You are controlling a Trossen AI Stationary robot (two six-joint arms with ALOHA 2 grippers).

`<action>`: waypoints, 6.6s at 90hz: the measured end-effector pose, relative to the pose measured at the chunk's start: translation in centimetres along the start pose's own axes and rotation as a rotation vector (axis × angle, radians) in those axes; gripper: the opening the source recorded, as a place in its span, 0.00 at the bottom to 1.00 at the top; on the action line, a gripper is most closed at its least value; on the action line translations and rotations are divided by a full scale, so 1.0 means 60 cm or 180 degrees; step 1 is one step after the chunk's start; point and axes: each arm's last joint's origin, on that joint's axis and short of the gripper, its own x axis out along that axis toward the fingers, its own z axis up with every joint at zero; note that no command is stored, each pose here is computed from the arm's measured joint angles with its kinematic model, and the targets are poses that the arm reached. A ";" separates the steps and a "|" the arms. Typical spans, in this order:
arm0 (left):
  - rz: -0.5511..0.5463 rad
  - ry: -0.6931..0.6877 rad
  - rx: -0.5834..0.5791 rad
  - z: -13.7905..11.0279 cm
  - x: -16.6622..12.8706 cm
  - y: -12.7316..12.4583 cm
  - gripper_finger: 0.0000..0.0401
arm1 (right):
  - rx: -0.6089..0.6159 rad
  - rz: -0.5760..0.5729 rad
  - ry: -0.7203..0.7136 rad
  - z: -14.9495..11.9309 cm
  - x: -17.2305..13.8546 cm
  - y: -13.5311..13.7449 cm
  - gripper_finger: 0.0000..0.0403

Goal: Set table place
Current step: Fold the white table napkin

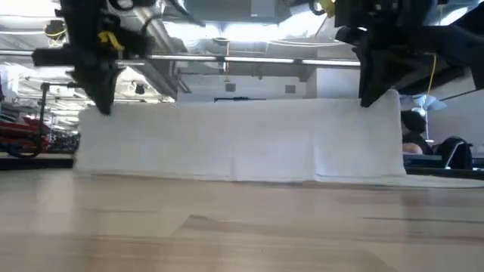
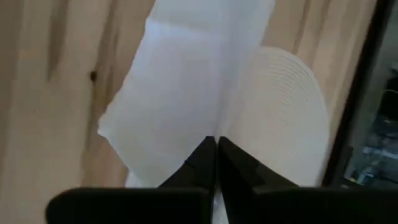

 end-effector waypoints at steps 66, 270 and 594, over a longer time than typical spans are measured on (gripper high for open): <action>0.0154 -0.0013 -0.0386 -0.038 0.013 -0.065 0.00 | 0.0054 -0.0293 -0.0099 0.004 -0.001 -0.004 0.00; -0.1376 -0.0551 -0.0611 -0.048 -0.007 -0.214 0.19 | 0.0124 0.0757 -0.0627 0.022 0.010 0.049 0.40; -0.0911 -0.0097 -0.0817 -0.018 0.037 -0.196 0.41 | 0.0392 0.1286 -0.0153 -0.034 0.072 0.038 0.00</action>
